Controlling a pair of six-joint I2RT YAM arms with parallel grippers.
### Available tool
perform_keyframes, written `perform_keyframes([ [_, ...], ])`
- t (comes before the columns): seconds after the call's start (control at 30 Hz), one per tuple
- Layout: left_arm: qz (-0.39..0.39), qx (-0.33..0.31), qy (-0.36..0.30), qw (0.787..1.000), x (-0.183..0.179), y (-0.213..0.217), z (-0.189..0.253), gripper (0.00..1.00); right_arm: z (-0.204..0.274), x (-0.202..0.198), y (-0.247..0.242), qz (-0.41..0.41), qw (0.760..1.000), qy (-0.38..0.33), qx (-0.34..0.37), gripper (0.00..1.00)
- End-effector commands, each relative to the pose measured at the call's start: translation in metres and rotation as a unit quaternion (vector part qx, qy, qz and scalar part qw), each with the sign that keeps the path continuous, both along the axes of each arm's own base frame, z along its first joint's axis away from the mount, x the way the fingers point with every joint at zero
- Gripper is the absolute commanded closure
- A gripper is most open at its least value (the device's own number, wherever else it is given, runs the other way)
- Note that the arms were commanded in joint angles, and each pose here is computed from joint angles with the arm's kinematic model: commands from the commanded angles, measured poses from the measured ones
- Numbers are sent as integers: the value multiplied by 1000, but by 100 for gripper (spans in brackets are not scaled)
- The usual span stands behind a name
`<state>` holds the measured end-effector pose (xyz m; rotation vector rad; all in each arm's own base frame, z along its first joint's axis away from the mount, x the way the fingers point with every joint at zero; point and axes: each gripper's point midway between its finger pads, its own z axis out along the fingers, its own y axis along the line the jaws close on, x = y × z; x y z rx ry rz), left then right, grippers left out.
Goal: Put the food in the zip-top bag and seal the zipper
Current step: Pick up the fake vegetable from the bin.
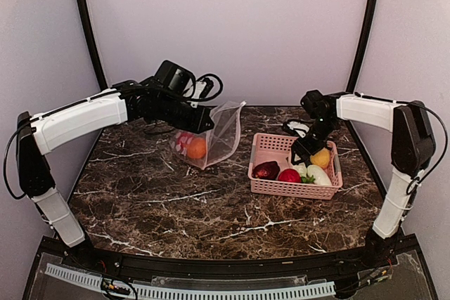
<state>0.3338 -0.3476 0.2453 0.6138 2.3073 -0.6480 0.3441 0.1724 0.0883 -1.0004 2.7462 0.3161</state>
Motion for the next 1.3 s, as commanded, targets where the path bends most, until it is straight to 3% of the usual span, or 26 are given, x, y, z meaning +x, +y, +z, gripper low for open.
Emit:
perform_keyframes([
  [0.0,-1,3,-19,1000,-4,6,13,99,0,6,1,-14,1000,11,7,41],
  [0.63,-12,-1,6,1000,0,-7,10,99,-21,3,-10,-44,998,46,21,40],
  [0.9,-23,-5,18,1000,2,-17,-2,99,-35,12,1,-43,996,68,36,45],
  [1.0,-18,-5,17,1000,2,-16,-2,99,-36,14,2,-44,996,68,39,54],
  [1.27,-15,-11,15,1000,1,-14,-2,99,21,15,-1,-35,998,-3,54,61],
])
